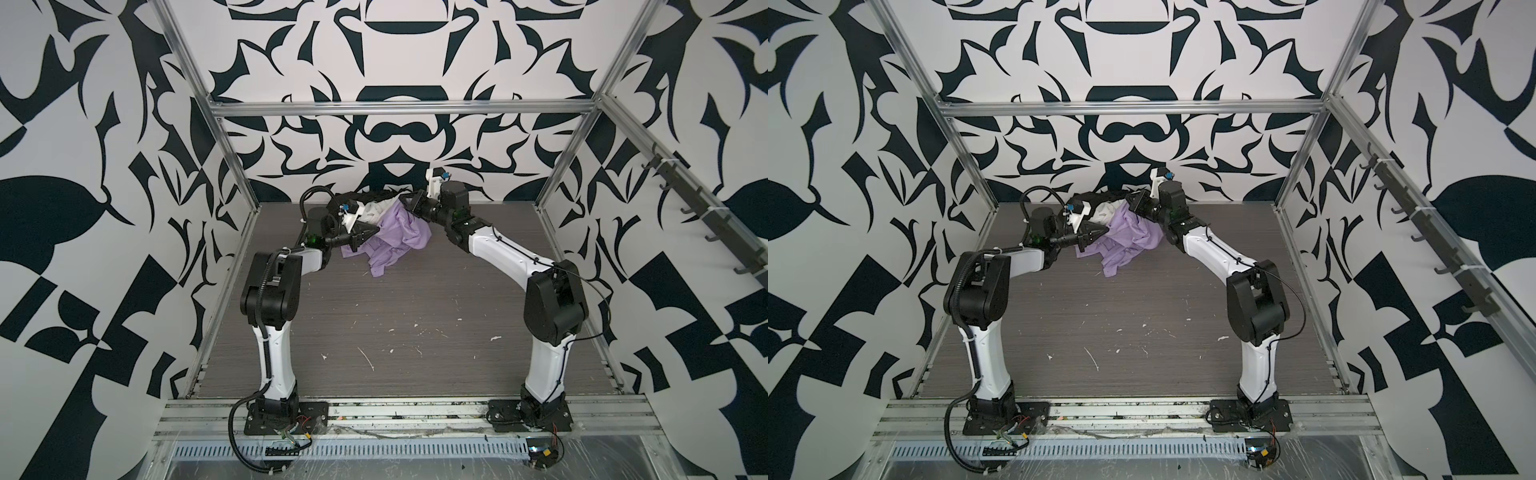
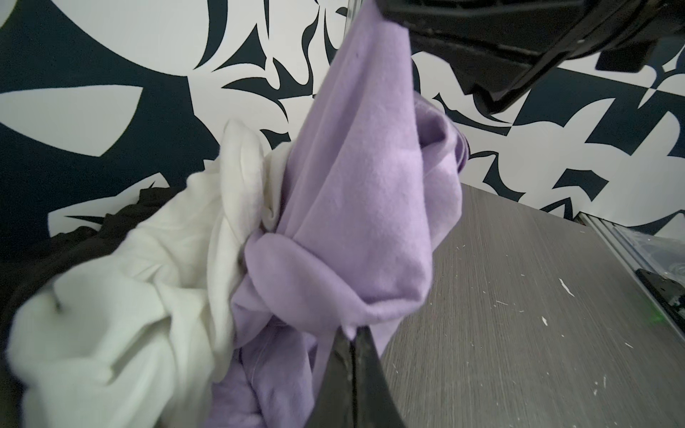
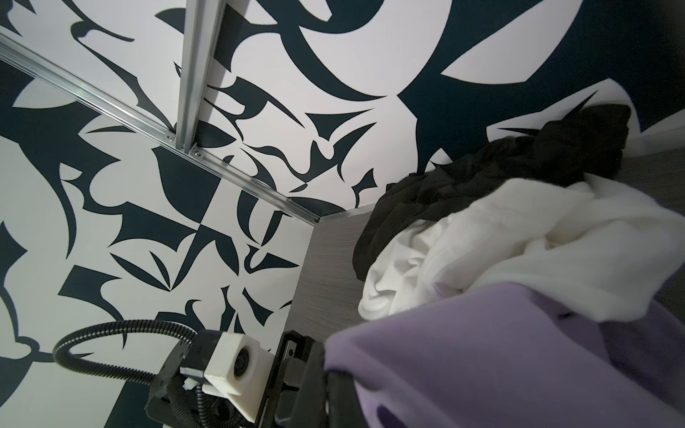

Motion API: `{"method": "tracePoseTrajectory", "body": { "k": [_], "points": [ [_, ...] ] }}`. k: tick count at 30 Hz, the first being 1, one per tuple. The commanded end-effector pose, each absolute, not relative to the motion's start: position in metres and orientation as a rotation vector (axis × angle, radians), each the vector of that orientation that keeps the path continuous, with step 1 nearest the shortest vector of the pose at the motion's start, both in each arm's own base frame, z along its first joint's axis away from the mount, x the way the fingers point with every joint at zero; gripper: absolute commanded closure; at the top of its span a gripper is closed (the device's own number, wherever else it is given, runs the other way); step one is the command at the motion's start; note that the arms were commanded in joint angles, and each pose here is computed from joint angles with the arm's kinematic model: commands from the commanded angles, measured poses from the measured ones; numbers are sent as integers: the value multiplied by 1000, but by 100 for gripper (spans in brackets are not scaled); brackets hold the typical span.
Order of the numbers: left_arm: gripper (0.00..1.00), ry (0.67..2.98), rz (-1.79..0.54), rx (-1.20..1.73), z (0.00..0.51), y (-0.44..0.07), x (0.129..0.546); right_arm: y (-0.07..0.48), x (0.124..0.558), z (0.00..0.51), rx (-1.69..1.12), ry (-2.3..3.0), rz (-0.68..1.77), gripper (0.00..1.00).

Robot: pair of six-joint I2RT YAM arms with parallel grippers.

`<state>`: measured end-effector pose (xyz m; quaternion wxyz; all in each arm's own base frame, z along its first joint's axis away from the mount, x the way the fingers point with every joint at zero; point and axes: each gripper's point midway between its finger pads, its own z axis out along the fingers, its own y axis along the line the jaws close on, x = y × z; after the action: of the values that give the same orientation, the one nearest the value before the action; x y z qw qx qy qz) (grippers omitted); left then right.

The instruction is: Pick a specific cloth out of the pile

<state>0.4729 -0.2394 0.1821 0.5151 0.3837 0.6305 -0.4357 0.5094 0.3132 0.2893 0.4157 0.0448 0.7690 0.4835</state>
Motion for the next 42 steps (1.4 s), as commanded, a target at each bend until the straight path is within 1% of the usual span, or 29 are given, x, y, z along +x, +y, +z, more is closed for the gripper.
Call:
{"method": "tracePoseTrajectory", "body": {
  "k": [1, 12, 23, 35, 42],
  "points": [
    [100, 1475, -1024, 929, 207, -237, 465, 309, 499, 352, 44, 1759, 1267, 100],
    [100, 1445, -944, 901, 238, -236, 452, 303, 491, 365, 33, 1743, 1248, 100],
    [100, 1399, -883, 911, 287, -244, 430, 300, 488, 373, 30, 1727, 1240, 100],
    [100, 1337, -855, 939, 318, -254, 408, 297, 486, 376, 31, 1718, 1233, 100],
    [100, 1316, -830, 939, 331, -252, 399, 296, 484, 381, 27, 1708, 1233, 100]
  ]
}}
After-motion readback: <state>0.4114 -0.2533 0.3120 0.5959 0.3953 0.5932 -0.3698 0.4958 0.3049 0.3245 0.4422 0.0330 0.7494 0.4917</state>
